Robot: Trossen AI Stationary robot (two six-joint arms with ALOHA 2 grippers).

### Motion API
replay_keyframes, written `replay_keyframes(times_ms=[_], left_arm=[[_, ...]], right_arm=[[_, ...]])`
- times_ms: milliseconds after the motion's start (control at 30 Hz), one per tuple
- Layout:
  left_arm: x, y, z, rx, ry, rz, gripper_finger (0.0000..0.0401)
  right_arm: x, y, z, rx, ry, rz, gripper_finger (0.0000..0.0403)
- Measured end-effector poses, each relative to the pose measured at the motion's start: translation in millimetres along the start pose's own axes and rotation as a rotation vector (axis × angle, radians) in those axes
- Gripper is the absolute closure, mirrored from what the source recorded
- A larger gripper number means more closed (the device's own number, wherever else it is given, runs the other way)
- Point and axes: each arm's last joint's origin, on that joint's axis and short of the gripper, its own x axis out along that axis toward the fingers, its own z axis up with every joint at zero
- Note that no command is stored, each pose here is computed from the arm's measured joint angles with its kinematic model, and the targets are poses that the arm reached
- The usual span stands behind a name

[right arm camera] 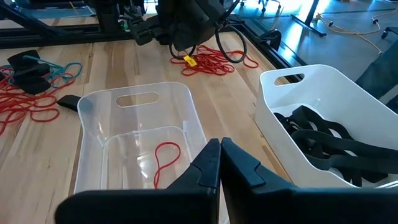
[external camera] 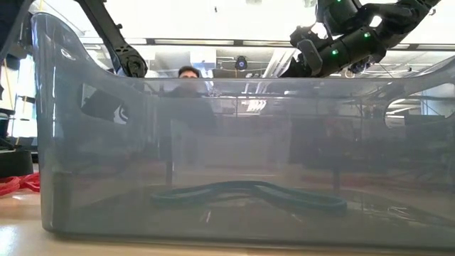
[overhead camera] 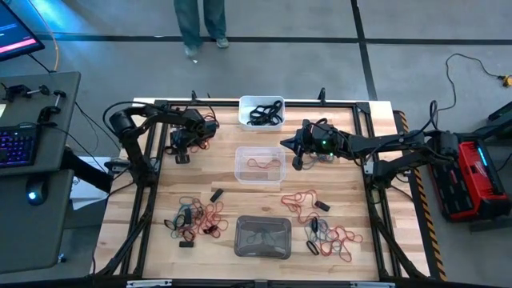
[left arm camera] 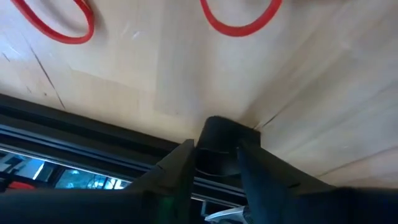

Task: Sort rubber bands into baskets
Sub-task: Put the black rubber band into the white bin

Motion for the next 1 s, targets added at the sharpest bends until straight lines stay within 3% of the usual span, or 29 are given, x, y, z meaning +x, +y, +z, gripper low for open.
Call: replay_keyframes(times_ms=[233,667,1000], left_arm=[[-4,0,-4,0.015,-0.018,0.013,0.0392],[-57,12,-38,-0.132,-0.340,0.000,0.0400],[-118,32,-34,-0.259,-0.691,0.001,0.0401]], right_arm=[[0,0,0,0.000,0.001,0.000,0.0403],[0,0,0,-0.011,0.002,0.000,0.0403],[0,0,0,-0.011,-0.001,0.000,0.0403]])
